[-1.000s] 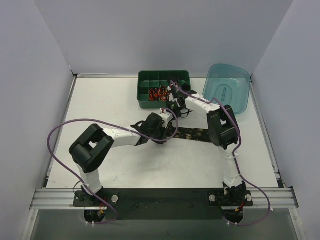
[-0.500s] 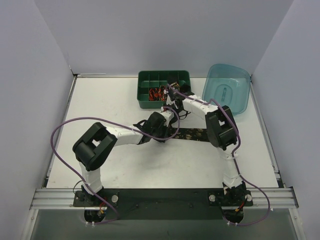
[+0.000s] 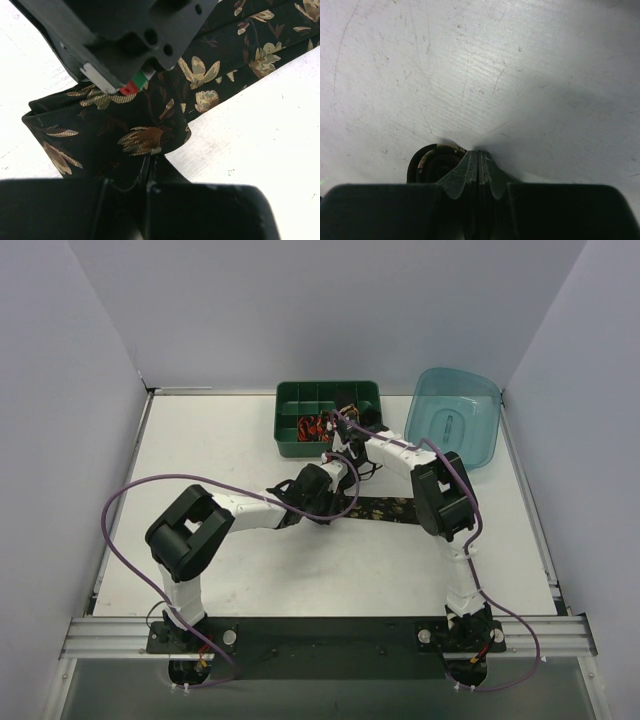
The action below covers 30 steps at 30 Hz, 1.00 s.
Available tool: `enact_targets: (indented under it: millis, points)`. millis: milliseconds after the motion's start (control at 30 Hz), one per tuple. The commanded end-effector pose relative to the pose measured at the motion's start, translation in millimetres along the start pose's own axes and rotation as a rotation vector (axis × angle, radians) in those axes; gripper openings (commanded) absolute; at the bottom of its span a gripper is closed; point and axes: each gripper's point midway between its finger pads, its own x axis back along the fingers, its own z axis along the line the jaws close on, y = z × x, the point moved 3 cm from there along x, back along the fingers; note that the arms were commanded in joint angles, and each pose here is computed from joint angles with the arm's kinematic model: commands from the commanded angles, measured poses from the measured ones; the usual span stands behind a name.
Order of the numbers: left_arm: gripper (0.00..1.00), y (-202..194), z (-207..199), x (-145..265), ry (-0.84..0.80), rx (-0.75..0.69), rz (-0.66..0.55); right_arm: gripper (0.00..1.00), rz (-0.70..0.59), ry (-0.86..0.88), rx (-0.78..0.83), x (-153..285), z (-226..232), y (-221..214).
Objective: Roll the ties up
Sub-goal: Roll the tie at the center of the board.
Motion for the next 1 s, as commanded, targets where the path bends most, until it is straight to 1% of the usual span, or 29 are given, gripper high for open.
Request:
enact_targets:
  millis: [0,167,233,300,333,400,467,700,967]
  points:
    - [0.0,9.3,3.2,2.1,0.033,-0.003,-0.039,0.0,0.097,-0.03,-0.009,11.4,0.7,-22.5]
    - [0.0,4.8,4.5,17.4,0.032,-0.005,-0.056,0.0,0.048,-0.037,-0.041,17.2,-7.5,-1.9]
    - [0.0,-4.2,6.5,23.0,0.034,-0.006,-0.046,0.0,0.024,-0.036,-0.052,21.6,-9.5,7.1]
    - [0.0,-2.0,6.3,31.2,0.029,0.001,-0.067,0.0,0.0,-0.034,-0.059,26.5,-11.8,15.7]
    - [0.0,-8.0,7.4,32.8,0.031,0.005,-0.059,0.0,-0.006,-0.034,-0.059,28.2,-11.0,17.2]
    - [0.0,-4.1,5.3,39.7,0.02,0.007,-0.088,0.0,-0.021,-0.034,-0.062,31.7,-11.3,21.6]
    - [0.0,-8.4,3.4,43.0,-0.001,0.02,-0.096,0.0,-0.027,-0.036,-0.065,33.0,-11.6,23.2]
    - [0.0,-9.5,-1.4,30.3,-0.033,0.025,-0.083,0.0,-0.008,-0.015,-0.073,23.0,-10.0,20.7]
    - [0.0,-4.9,-3.7,16.0,-0.042,0.025,-0.077,0.0,0.034,0.01,-0.049,11.0,2.7,9.1]
